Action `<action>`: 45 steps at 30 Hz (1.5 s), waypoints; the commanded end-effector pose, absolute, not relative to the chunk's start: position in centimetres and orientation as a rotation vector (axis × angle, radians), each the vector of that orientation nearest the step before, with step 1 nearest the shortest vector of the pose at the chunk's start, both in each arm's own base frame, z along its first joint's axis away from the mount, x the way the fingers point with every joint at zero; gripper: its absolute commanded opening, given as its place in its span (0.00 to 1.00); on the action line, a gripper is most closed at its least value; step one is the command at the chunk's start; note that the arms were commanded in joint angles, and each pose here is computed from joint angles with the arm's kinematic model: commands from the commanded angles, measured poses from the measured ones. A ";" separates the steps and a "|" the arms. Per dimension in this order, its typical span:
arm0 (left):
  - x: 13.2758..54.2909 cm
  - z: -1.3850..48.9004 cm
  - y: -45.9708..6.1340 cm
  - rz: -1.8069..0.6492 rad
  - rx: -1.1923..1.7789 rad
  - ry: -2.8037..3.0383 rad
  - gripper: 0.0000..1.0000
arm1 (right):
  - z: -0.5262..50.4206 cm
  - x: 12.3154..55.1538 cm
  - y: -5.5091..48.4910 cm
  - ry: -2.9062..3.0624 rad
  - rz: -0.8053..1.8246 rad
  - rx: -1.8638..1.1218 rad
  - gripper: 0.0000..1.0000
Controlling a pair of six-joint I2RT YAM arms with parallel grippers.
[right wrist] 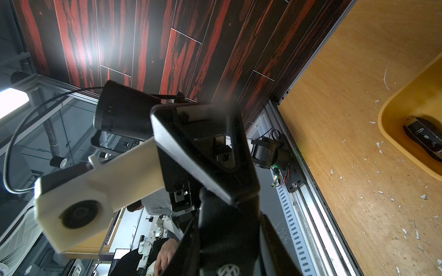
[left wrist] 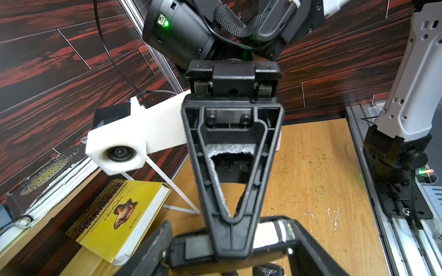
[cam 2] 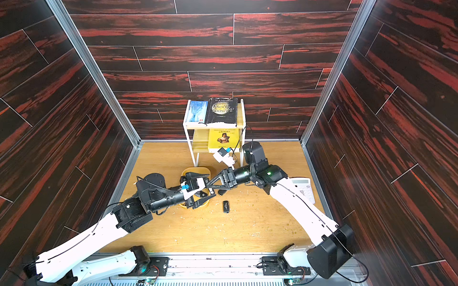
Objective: Place the car key into the storage box
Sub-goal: Pick up the car key from the center of the board, then place the car key in the storage box.
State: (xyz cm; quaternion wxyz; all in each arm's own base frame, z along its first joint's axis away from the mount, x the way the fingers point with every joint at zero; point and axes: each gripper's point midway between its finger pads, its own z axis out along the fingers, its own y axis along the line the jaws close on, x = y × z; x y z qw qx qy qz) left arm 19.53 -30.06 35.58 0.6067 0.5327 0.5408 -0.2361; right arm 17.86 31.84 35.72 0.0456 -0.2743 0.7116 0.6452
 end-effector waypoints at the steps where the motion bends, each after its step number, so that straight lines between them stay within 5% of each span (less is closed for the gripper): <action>1: 18.7 35.8 -29.7 -0.566 1.238 1.250 0.51 | 35.3 18.3 32.1 2.165 1.967 -0.848 0.45; 8: 18.8 35.0 -28.8 -0.557 1.204 1.299 0.48 | 35.2 18.7 32.4 2.149 1.969 -0.856 0.88; 20: 20.2 33.3 -23.6 -0.453 0.949 1.563 0.36 | 33.7 20.2 33.1 2.163 1.966 -0.856 0.92; 38: 23.7 27.4 -19.1 -0.415 0.549 2.007 0.37 | 29.5 24.8 29.1 2.235 1.811 -0.604 0.99; 42: 26.4 24.4 -18.6 -0.453 0.443 2.216 0.14 | 27.1 26.2 27.0 2.301 1.672 -0.514 0.99; 45: 27.9 22.7 -19.3 -0.466 0.429 2.310 0.12 | 25.6 26.3 26.4 2.335 1.644 -0.480 0.99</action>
